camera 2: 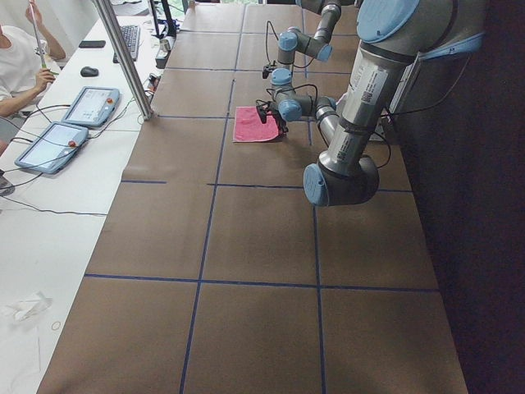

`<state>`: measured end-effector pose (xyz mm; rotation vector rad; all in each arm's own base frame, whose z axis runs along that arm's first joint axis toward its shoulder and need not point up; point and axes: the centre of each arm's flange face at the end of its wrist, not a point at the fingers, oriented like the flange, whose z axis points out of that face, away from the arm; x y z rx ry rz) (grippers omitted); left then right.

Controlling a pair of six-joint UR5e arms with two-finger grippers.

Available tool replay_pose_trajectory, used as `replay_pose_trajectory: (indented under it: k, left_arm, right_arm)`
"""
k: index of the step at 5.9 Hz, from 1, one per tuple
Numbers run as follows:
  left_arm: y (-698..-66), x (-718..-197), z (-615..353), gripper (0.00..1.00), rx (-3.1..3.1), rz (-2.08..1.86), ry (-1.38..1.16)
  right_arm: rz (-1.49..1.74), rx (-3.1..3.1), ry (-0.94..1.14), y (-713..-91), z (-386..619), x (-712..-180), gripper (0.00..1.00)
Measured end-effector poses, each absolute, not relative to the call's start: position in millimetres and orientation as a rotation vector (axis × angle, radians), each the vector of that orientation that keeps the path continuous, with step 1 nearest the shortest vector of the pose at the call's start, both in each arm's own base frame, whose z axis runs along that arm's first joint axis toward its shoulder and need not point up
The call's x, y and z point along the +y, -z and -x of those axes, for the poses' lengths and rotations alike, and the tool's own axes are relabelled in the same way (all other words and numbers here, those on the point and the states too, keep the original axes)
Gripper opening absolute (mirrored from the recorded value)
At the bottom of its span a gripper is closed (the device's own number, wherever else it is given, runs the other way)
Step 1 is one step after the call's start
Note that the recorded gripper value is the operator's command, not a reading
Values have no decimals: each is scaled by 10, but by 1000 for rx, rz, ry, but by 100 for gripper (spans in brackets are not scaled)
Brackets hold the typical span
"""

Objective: Fold towel twice with both arms
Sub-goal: 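Lift the near corners with both grippers and fold them over to the far edge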

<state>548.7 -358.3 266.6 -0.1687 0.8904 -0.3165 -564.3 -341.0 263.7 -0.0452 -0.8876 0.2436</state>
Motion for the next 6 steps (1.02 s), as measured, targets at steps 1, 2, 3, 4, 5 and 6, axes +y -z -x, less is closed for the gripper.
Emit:
replay_pose_trajectory:
  k: [1, 2, 3, 4, 5, 6]
  left_arm:
    - [-2645, -3600, -5457, 1, 896, 165, 318]
    - [-2637, -3676, -5401, 1, 900, 158, 330]
    - [-2635, -3788, -5333, 1, 903, 147, 346]
    - [-2646, -3897, -5286, 1, 912, 136, 360]
    - [-2666, -3988, -5263, 1, 926, 126, 371]
    - [-2680, -4080, -5236, 1, 931, 119, 385]
  right_arm:
    - [36, -900, -256, -2592, 5562, -3498, 0]
    - [27, -906, -275, -2576, 5480, -3610, 0]
    - [18, -907, -290, -2578, 5414, -3711, 0]
    - [10, -906, -298, -2587, 5378, -3775, 0]
    - [0, -912, -303, -2587, 5349, -3833, 0]
    - [-13, -926, -312, -2620, 5337, -3930, 0]
